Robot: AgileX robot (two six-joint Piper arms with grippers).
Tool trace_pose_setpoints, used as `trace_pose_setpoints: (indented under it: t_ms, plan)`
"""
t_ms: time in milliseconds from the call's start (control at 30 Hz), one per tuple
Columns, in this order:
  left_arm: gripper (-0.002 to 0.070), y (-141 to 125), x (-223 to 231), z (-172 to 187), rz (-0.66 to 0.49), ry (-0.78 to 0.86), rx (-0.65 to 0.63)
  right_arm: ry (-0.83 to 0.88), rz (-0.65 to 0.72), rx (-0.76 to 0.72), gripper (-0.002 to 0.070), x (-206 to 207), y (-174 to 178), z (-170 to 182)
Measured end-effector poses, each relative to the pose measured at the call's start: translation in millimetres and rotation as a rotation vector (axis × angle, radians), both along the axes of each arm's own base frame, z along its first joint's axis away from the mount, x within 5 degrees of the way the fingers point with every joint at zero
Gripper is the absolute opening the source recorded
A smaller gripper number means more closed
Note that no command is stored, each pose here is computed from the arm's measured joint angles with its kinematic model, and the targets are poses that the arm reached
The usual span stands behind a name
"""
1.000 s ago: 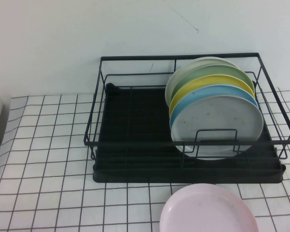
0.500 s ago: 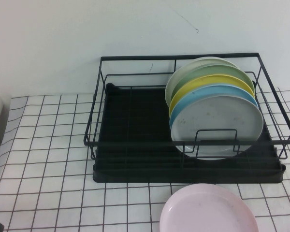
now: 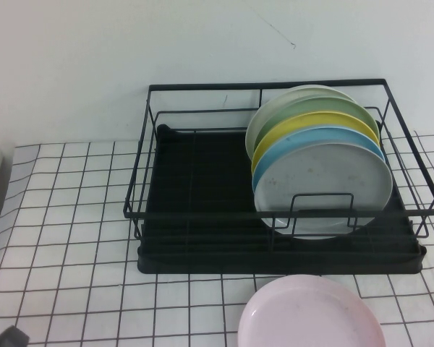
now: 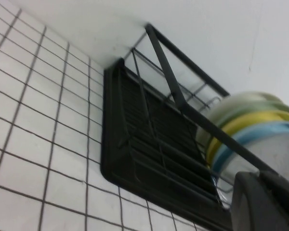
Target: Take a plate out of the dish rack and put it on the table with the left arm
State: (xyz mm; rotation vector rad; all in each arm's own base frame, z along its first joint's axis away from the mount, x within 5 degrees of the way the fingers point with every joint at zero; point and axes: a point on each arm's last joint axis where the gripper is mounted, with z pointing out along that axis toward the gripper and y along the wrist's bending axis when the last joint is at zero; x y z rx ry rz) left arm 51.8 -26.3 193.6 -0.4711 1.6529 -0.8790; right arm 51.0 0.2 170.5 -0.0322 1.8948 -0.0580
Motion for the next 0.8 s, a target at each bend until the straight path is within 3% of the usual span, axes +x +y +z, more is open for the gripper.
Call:
trace_pose_setpoints:
  t_ms: [133,233,500,633,800]
  plan:
    - [-0.0003,-9,-3,22,-0.114,0.018,0.108,0.0,0.0,0.0,-0.0001,0,0,0]
    - [-0.0003,-14,0,56,-0.208,0.051,0.261,0.0,0.0,0.0,-0.0001,0,0,0]
    - [-0.0003,-26,52,129,-0.534,0.189,0.613,0.0,0.0,0.0,-0.0001,0,0,0]
    - [-0.0003,-31,97,153,-0.659,0.204,0.679,0.0,0.0,0.0,-0.0001,0,0,0]
    - [-0.0003,-60,163,152,-0.825,0.21,0.705,0.0,0.0,0.0,-0.0001,0,0,0]
